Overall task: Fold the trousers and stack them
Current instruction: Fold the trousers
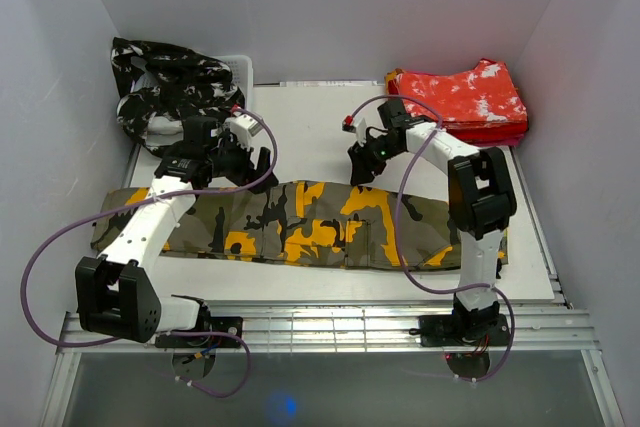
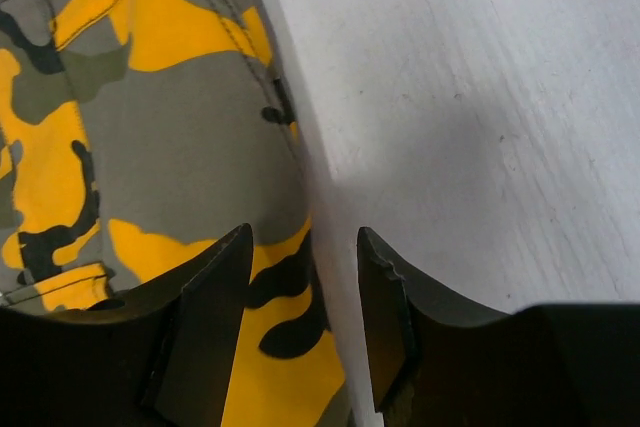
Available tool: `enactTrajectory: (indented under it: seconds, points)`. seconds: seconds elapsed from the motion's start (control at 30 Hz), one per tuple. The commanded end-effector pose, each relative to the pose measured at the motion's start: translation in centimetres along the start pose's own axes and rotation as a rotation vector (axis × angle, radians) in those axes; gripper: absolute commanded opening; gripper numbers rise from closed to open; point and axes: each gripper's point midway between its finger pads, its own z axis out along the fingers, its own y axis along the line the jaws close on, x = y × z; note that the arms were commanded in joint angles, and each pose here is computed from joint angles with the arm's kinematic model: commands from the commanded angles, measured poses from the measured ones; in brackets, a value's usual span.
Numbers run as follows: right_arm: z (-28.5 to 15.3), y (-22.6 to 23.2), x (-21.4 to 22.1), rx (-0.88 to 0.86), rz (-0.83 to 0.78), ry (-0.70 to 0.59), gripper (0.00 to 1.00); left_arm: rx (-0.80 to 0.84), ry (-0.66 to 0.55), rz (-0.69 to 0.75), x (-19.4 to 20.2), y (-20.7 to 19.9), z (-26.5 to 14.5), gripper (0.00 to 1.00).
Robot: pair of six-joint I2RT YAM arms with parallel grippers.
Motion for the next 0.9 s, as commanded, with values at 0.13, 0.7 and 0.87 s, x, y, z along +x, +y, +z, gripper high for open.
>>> enactTrajectory:
  seconds: [0.13, 0.7, 0.87]
  points:
    - [1.5, 1.1, -0.9, -0.069, -0.036, 0.017, 0.51, -0.02, -0.037, -0.07, -1.0, -0.5, -0.6, 0.98]
    - [-1.5, 5.0, -3.5, 0.126, -0.307, -0.028, 0.08, -0.146, -0.009, -0.214, -1.3, 2.0, 0.1, 0.98]
    - [-1.1, 6.0, -2.0, 0.366, -0.538, 0.011, 0.08, -0.142, 0.03, -0.243, -1.2, 2.3, 0.7, 0.89]
